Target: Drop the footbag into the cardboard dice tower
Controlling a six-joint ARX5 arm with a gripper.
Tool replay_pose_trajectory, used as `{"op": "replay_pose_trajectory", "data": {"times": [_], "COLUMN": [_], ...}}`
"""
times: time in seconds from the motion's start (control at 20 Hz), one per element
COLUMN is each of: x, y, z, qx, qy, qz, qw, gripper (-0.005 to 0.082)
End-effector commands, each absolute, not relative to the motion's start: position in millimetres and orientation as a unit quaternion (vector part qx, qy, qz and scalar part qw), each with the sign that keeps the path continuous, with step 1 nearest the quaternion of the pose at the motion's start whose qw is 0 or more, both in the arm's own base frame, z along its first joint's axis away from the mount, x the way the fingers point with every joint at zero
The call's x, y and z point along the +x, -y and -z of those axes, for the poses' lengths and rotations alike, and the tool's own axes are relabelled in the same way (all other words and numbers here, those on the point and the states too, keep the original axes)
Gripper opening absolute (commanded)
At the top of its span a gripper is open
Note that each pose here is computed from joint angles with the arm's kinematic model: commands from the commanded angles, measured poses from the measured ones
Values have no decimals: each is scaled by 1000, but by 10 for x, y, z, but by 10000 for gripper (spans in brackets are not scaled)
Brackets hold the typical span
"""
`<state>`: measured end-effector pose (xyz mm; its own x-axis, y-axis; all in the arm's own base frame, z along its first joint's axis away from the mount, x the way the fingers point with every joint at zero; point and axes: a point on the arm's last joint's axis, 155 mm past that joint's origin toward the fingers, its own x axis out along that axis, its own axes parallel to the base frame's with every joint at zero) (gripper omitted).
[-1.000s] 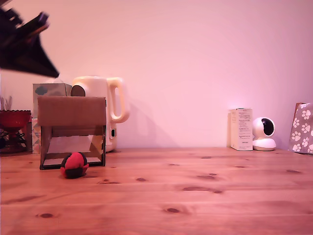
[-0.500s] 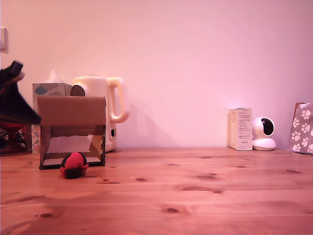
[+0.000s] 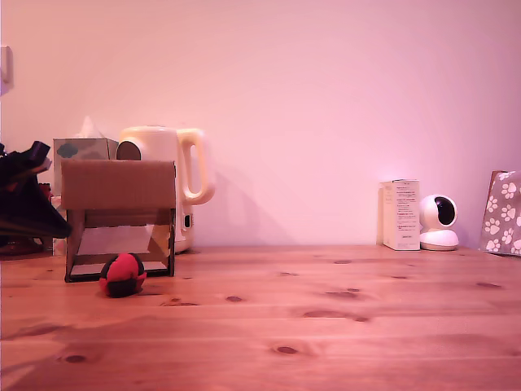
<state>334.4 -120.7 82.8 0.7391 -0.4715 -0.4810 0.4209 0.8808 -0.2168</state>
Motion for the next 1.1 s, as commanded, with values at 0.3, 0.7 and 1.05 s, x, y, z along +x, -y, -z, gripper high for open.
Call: {"op": "replay_pose_trajectory", "data": {"times": [0.3, 0.7, 1.05], "x": [3357, 3414, 3535], "y": [1230, 1225, 1246], "z": [-849, -931, -892], "qx": [-48, -44, -43], "qy": [-261, -241, -225], "qz": [244, 242, 243], "qw": [933, 939, 943], "gripper": [-24, -23, 701]}}
